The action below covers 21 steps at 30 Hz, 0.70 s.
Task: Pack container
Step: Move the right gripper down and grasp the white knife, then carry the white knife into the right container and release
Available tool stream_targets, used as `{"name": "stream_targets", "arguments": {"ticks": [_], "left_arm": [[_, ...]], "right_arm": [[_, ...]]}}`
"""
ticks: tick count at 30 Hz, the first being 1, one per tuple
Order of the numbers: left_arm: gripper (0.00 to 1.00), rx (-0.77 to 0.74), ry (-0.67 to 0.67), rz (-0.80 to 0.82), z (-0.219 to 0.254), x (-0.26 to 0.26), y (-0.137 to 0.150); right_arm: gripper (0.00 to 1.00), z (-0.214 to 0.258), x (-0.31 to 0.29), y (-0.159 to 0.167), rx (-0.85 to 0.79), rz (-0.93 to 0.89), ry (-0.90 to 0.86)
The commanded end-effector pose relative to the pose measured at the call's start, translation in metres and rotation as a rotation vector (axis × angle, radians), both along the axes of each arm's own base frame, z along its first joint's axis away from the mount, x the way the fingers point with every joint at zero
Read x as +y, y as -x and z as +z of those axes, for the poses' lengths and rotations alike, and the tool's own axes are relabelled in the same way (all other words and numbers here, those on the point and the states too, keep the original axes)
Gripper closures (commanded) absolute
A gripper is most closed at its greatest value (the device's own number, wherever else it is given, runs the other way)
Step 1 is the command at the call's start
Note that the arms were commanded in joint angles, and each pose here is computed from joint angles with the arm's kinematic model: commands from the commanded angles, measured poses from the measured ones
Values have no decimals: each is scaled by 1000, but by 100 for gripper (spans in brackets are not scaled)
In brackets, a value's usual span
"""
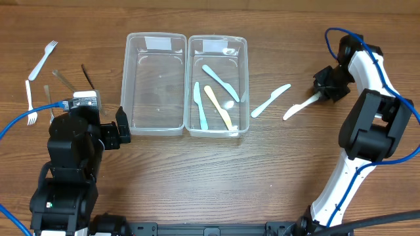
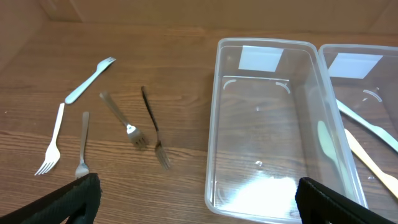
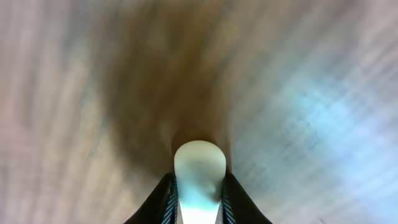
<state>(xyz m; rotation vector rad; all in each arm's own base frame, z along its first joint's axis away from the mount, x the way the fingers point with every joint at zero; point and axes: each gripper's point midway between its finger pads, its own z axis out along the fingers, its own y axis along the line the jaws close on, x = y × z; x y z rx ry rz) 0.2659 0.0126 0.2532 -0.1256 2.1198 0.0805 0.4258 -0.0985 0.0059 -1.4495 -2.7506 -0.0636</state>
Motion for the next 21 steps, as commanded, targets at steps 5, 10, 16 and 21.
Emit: {"name": "stream_targets", "arguments": {"ticks": [5, 10, 16, 21], "left_arm": [[0, -32, 26, 10, 12, 0, -1], [0, -32, 26, 10, 12, 0, -1], [0, -32, 26, 10, 12, 0, -1], [0, -32, 25, 10, 12, 0, -1]], "right_arm": [[96, 111, 11, -49, -207, 166, 155], [96, 210, 89, -64, -434, 440, 152], [96, 240, 196, -40, -486, 693, 78], [96, 225, 260, -20, -456, 833, 41]]}}
